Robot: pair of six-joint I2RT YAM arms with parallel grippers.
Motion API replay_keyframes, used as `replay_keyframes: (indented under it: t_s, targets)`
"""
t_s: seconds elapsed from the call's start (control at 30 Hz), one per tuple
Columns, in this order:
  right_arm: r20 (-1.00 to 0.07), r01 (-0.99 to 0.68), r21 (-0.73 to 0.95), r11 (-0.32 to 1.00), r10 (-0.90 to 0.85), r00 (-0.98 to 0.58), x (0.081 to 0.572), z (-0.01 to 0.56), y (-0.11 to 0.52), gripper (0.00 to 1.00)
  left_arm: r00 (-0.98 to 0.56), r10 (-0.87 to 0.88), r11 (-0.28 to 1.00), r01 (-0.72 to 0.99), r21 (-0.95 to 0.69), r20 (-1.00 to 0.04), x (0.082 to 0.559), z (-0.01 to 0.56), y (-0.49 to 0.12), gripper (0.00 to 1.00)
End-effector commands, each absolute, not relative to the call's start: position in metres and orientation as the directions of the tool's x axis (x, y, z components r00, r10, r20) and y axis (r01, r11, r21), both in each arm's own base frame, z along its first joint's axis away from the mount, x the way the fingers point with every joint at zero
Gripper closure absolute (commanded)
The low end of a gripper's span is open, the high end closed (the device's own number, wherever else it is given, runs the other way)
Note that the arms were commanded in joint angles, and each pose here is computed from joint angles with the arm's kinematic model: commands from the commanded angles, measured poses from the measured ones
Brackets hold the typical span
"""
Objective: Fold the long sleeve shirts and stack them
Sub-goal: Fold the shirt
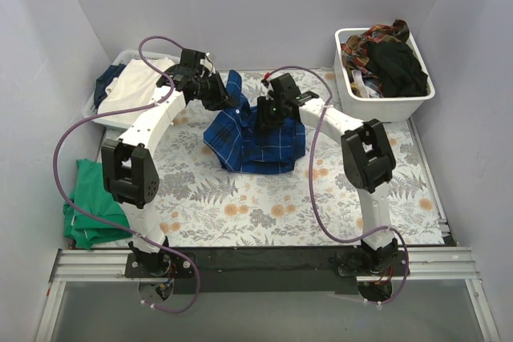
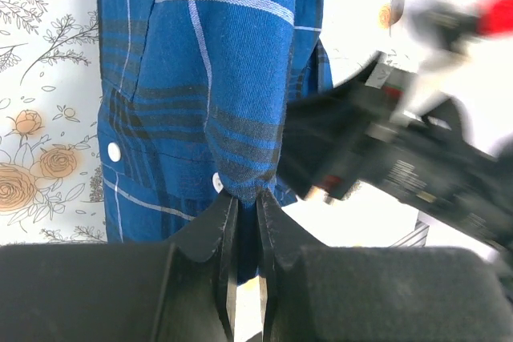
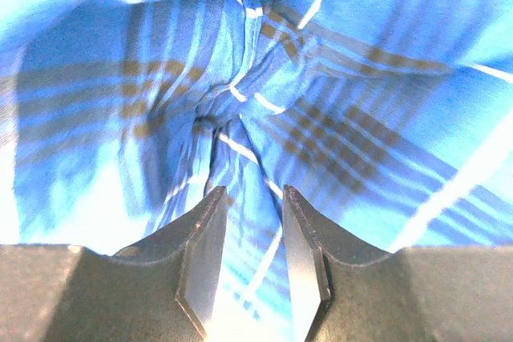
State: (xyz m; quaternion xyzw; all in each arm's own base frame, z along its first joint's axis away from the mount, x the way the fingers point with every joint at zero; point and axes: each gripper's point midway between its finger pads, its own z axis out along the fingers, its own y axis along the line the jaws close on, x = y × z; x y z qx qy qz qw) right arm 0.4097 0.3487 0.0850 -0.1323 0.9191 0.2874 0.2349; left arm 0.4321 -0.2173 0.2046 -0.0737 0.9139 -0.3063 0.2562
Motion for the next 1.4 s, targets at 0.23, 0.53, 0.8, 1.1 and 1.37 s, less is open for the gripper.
replay_keyframes:
  t_s: [0.23,0.53,0.8,1.1,1.37]
  targets:
    - [-0.655,-0.297,0.339,0.893,-0.003,-0.756,0.407,0.165,0.285,0.57,-0.825,-0.29,0.775,0.095,-0.625,-0.485,0.438,0.237,-0.237,0.92]
    - [-0.657,-0.185,0.268,0.945,0.039,-0.753,0.392,0.179,0.242,0.57,-0.845,-0.239,0.757,0.146,-0.636,-0.478,0.433,0.236,-0.286,0.91]
    - [-0.669,-0.094,0.246,0.965,0.099,-0.737,0.378,0.191,0.204,0.58,-0.882,-0.213,0.774,0.111,-0.624,-0.421,0.432,0.193,-0.339,0.8]
    - [-0.678,-0.031,0.232,0.972,0.139,-0.722,0.367,0.201,0.175,0.58,-0.899,-0.158,0.79,0.133,-0.599,-0.408,0.431,0.16,-0.387,0.64]
    - [-0.686,0.007,0.215,0.977,0.156,-0.71,0.364,0.206,0.159,0.59,-0.906,-0.11,0.76,0.189,-0.622,-0.409,0.42,0.156,-0.415,0.46]
